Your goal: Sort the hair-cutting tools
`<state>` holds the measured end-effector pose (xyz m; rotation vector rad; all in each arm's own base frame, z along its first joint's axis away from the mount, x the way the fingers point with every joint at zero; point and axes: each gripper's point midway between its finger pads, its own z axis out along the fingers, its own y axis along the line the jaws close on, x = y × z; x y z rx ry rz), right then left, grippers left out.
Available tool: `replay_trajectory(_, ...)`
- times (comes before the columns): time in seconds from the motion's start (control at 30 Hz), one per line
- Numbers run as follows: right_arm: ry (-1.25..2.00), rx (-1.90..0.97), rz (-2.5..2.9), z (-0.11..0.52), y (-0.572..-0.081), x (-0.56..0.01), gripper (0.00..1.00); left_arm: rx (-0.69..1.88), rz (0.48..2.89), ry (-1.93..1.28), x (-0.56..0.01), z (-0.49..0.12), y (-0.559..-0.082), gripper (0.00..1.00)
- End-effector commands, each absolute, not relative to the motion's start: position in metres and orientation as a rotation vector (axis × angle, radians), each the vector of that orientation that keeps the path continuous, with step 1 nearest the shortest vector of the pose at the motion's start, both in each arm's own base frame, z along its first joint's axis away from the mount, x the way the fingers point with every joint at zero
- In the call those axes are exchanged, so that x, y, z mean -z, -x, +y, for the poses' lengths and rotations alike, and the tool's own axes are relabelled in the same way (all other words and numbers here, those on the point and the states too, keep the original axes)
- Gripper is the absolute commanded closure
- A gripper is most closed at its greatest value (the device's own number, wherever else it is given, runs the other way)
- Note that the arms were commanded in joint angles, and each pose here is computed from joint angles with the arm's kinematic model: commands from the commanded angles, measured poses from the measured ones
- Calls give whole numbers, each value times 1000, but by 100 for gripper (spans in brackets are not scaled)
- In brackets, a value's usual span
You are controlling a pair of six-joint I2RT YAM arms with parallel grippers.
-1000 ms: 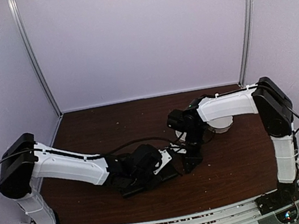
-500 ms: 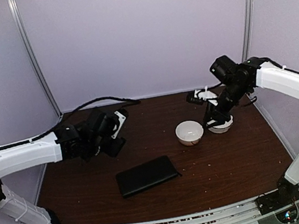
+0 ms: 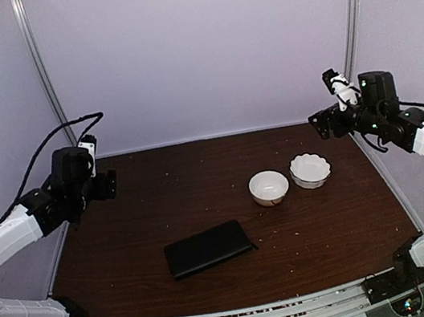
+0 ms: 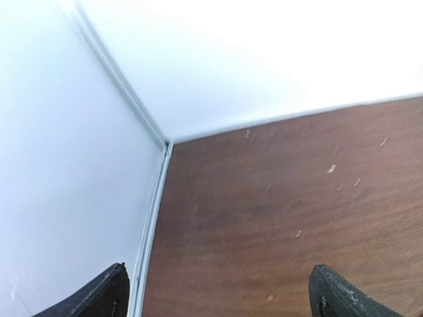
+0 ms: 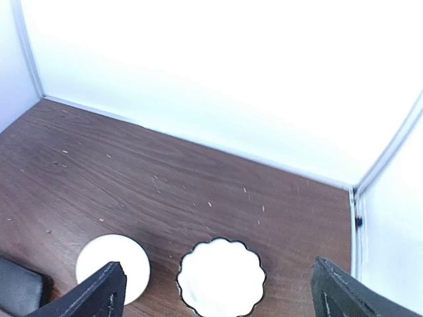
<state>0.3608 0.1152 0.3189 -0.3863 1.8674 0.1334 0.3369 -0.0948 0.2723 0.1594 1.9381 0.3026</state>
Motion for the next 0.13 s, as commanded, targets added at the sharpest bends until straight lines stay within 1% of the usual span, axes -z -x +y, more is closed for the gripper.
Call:
replay_trajectory(0.0, 247, -87, 1835, 101, -377, -301, 0, -188, 1901, -86, -272, -97, -345, 2)
replay_trajectory(0.1, 273, -96, 1830, 104, -375, -297, 0, -207, 1902, -86, -270, -96, -346, 2)
